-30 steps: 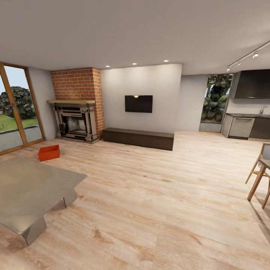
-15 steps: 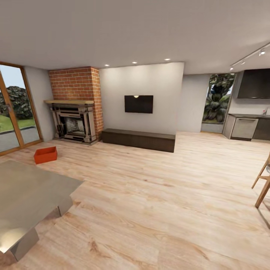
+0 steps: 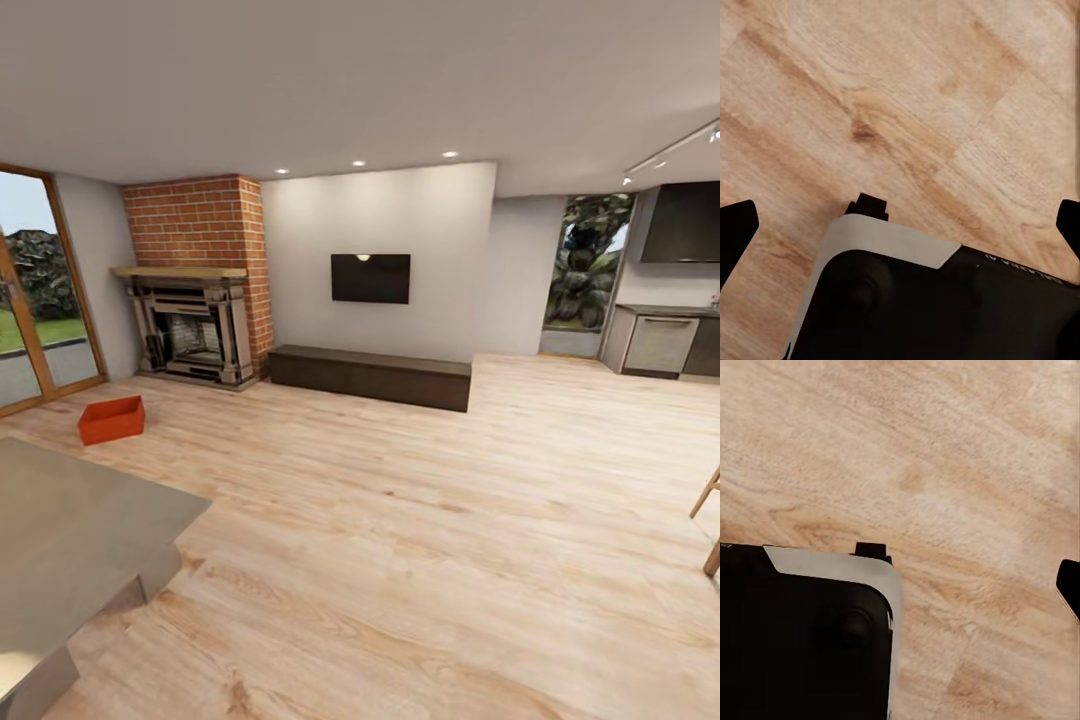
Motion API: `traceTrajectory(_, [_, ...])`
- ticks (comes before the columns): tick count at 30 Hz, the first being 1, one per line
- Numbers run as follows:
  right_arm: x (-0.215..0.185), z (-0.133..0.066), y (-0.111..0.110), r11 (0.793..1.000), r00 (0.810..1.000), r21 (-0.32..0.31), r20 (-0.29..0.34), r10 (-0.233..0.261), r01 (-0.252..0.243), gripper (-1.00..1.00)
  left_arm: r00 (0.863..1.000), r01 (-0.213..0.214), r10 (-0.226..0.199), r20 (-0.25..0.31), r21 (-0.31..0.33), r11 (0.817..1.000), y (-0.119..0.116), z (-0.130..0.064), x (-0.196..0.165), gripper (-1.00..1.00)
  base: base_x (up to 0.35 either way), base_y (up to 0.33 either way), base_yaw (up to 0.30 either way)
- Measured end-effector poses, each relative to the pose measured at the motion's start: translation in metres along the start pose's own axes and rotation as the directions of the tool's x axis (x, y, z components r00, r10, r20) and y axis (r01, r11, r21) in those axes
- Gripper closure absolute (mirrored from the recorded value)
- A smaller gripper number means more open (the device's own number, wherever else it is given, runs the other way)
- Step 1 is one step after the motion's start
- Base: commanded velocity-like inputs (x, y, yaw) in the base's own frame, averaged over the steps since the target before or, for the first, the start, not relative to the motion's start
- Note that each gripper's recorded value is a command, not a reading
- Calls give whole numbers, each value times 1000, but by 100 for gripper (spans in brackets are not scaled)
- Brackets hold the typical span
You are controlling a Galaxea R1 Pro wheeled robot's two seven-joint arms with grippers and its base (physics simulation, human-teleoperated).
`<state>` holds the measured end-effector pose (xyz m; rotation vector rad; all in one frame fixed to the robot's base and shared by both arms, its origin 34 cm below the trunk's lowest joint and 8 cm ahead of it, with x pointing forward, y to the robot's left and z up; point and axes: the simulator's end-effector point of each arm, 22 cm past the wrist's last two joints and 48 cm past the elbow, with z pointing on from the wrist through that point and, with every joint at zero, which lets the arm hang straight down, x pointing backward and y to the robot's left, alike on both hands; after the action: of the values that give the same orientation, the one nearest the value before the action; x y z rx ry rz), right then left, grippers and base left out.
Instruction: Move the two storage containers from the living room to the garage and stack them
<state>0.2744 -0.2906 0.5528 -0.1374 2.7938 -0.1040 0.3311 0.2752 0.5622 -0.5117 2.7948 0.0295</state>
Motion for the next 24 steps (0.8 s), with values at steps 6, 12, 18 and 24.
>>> traceTrajectory(6, [0, 0, -2, 1000, 1000, 4, 0, 2, -2, -100, 1000, 0, 0, -1, 0, 1000, 0, 0, 0, -100, 327, 0, 0])
traceTrajectory(12, [0, 0, 1, 1000, 1000, -1, 0, 0, 0, -100, 1000, 0, 0, 0, 1, 1000, 0, 0, 0, -100, 327, 0, 0])
traceTrajectory(18, [0, 0, 2, 1000, 1000, -2, 0, 2, -2, -100, 1000, -1, 1, 1, 0, 1000, 0, 0, 0, -100, 327, 0, 0])
traceTrajectory(24, [0, 0, 2, 1000, 1000, -2, 0, 3, -3, -100, 1000, 0, 0, 1, 0, 1000, 0, 0, 0, -100, 327, 0, 0])
